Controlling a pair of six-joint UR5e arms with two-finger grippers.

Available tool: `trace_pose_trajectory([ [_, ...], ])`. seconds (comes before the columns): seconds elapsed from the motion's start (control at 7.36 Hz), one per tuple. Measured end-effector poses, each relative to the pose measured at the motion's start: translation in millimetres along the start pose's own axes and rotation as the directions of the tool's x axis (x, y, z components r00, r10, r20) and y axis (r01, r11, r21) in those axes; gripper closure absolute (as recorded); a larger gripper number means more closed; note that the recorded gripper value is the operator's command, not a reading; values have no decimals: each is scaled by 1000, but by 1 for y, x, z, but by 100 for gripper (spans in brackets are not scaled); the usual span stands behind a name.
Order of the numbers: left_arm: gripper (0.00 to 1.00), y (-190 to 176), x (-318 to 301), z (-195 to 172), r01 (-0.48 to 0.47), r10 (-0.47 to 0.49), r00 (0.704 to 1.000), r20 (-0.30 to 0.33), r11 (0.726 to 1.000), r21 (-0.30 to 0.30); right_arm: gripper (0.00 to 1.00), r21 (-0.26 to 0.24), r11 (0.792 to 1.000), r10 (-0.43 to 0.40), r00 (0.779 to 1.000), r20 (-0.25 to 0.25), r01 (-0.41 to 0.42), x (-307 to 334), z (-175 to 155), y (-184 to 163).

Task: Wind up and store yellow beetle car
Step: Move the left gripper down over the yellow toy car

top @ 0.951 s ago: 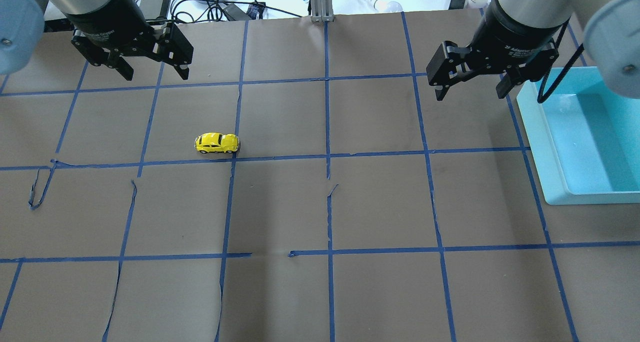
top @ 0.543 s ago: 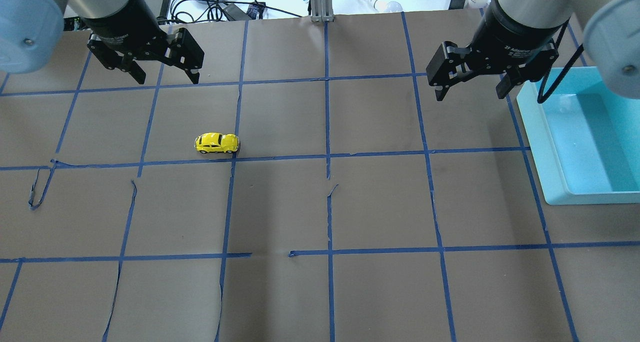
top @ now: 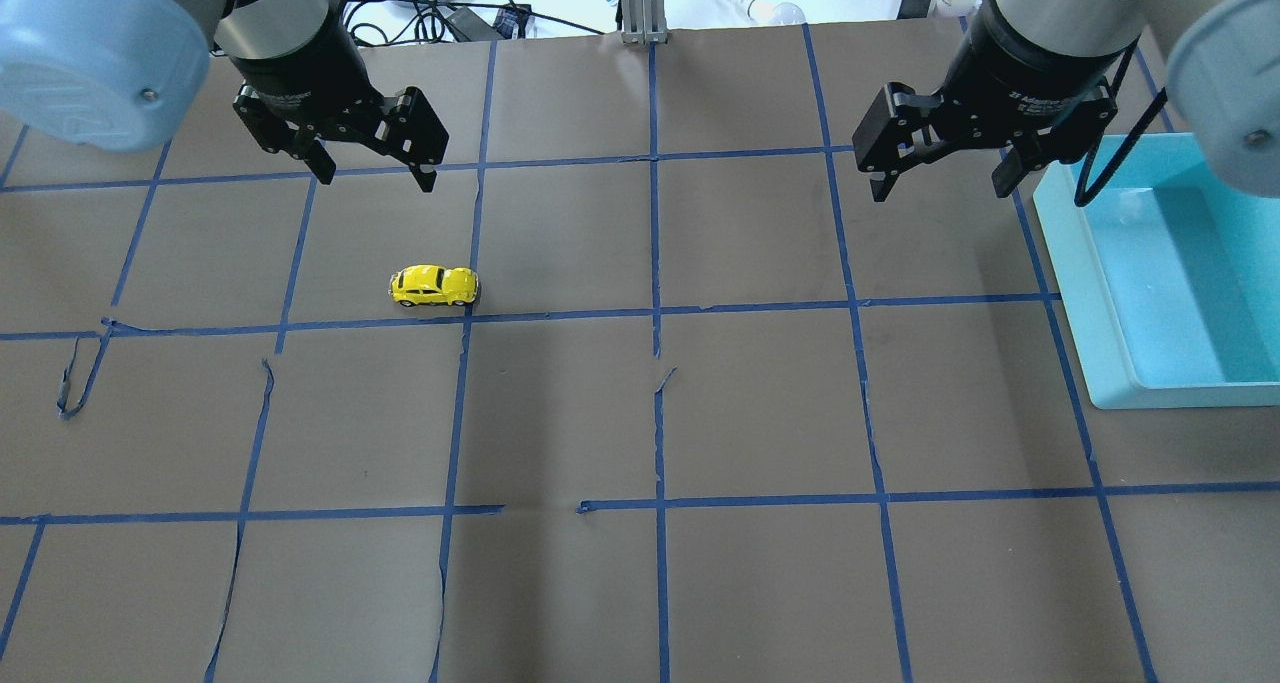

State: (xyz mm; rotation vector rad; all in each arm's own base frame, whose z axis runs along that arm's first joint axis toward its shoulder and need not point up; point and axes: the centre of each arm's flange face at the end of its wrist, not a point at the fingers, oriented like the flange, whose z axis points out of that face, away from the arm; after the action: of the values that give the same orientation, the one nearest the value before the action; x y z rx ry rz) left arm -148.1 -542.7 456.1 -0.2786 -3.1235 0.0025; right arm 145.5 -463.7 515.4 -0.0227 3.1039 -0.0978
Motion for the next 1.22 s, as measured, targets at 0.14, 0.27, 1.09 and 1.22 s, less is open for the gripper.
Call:
trace_pose_trajectory([
  [0.14,0,-3,3,21,-63,63,998,-3,998,-5,0,0,1000,0,1000,0,0,0,0,0],
  [0.27,0,-3,4,45,-131,131,991,-2,991,0,0,0,1000,0,1000,0,0,0,0,0],
  [1.09,0,-13,-6,159,-691,691,723,-8,723,-28,0,0,1000,0,1000,0,0,0,0,0],
  [1.22,0,-17,-7,170,-767,767,641,-14,640,-30,0,0,1000,-1,1000,0,1,0,0,0],
])
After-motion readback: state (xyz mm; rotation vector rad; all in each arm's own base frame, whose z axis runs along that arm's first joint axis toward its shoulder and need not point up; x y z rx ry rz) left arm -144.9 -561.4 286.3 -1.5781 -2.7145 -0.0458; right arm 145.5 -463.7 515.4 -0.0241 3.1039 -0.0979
